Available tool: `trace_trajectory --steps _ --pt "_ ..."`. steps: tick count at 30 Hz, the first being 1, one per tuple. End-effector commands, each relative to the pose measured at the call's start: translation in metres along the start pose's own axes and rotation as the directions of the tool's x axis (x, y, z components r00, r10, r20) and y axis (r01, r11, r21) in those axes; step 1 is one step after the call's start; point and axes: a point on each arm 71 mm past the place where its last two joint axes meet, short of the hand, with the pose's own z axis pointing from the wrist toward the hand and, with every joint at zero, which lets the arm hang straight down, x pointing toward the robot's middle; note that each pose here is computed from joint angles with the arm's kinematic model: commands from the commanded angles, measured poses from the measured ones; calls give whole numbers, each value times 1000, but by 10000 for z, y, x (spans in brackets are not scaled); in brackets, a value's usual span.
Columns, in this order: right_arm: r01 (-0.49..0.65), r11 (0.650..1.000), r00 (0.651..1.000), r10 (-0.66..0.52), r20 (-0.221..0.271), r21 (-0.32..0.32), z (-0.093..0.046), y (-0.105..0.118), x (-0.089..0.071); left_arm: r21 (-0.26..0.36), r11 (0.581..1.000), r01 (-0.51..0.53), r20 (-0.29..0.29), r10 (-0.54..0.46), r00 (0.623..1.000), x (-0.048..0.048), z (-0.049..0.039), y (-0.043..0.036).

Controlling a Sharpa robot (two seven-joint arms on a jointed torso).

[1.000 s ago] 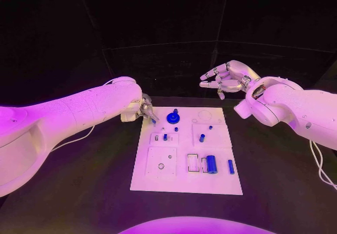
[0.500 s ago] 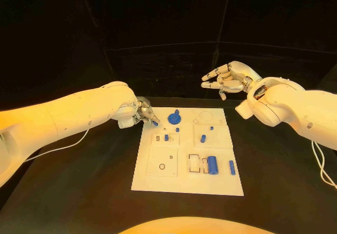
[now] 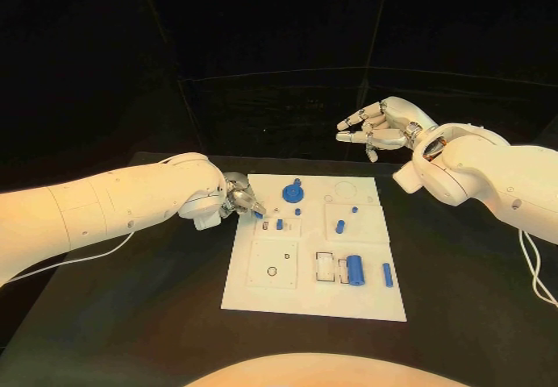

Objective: Assemble the parts on the task board

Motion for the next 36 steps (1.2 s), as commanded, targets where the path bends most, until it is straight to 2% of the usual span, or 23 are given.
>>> trace_trajectory --steps 1,11,25,36 --pt "4 1000 1000 -4 -14 -5 5 10 1 16 999 -33 75 32 997 5 -18 -17" --pt "5 1000 1000 -5 -21 -3 8 10 11 25 991 -130 108 127 986 111 -34 -46" --pt "5 1000 1000 -5 -21 -5 12 12 15 13 989 -148 90 146 985 234 5 -41" --pt "5 1000 1000 -5 -19 -5 15 12 15 12 988 -152 81 151 985 266 18 -70"
